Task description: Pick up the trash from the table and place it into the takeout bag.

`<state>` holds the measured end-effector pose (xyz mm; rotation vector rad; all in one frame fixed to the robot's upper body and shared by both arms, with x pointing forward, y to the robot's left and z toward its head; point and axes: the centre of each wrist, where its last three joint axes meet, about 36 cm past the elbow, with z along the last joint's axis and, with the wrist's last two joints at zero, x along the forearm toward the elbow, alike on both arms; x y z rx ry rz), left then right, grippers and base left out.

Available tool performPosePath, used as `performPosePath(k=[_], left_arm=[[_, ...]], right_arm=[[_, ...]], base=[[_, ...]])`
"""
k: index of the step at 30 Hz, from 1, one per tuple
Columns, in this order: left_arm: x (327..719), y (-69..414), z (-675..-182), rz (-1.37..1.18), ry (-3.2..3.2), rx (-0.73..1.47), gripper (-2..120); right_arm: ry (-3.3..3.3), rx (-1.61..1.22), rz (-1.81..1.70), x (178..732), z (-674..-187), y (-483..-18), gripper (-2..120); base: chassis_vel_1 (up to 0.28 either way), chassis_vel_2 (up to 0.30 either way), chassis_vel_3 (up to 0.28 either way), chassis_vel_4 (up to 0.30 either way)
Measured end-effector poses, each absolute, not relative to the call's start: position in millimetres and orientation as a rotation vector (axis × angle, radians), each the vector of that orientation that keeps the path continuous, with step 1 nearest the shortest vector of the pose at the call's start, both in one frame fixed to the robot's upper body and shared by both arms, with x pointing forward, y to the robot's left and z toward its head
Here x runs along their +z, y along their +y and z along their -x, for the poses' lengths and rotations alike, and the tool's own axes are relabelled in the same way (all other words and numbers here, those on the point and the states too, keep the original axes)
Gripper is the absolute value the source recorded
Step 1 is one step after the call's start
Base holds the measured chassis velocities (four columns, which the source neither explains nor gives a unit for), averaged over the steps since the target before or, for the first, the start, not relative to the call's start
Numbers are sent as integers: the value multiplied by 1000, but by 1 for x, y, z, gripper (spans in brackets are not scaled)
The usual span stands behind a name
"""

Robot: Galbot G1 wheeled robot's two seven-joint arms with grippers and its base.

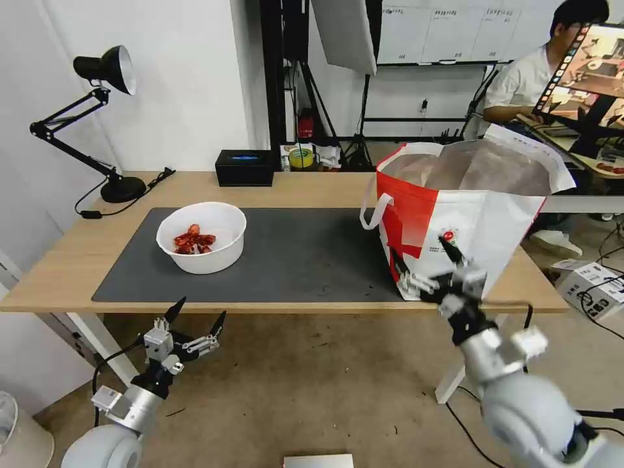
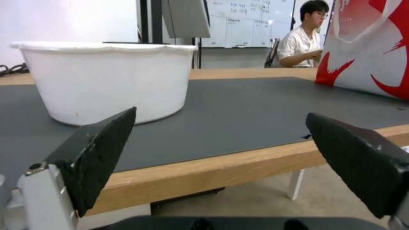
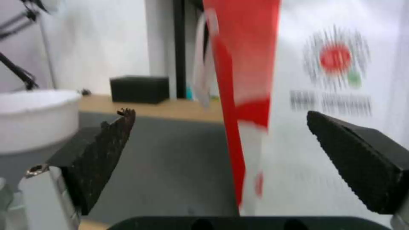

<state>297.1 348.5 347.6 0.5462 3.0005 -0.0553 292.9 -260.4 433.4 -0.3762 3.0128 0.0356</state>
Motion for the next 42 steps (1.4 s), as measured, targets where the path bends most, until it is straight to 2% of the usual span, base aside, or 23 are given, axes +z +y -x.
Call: performPosePath(k=[8,27,30,33,34,36,37,39,42], left_arm=[[343,351,-297,-543,3014,-48,100],[350,362,-298,-518,2999,-15,100],[365,371,-304,-487,2988,-8,100],[410,389,-332,-443,2969,7,100],[410,389,-332,-443,2969,7,100],[451,399,-359,-396,2989,22,100],[451,399,-359,-396,2989,22,100],[485,411,-377,-371,3035,89,100],[507,416,-399,-387,3061,119,100]], right_arm=[[3108,35,345,391,-267,-251,100],[3124,-29,369,379,-264,-252,100],[3123,-29,370,379,-264,-252,100],[3122,-28,370,379,-264,-252,100],[3122,-28,370,379,-264,-252,100],[3121,-28,371,380,-264,-252,100],[3121,-28,371,380,-264,-252,100],[3121,-27,371,380,-264,-252,100],[3120,-27,372,380,-264,-252,100]], base=[[0,0,0,0],[0,0,0,0],[0,0,0,0],[0,0,0,0],[0,0,0,0],[0,0,0,0],[0,0,0,0],[0,0,0,0],[0,0,0,0]])
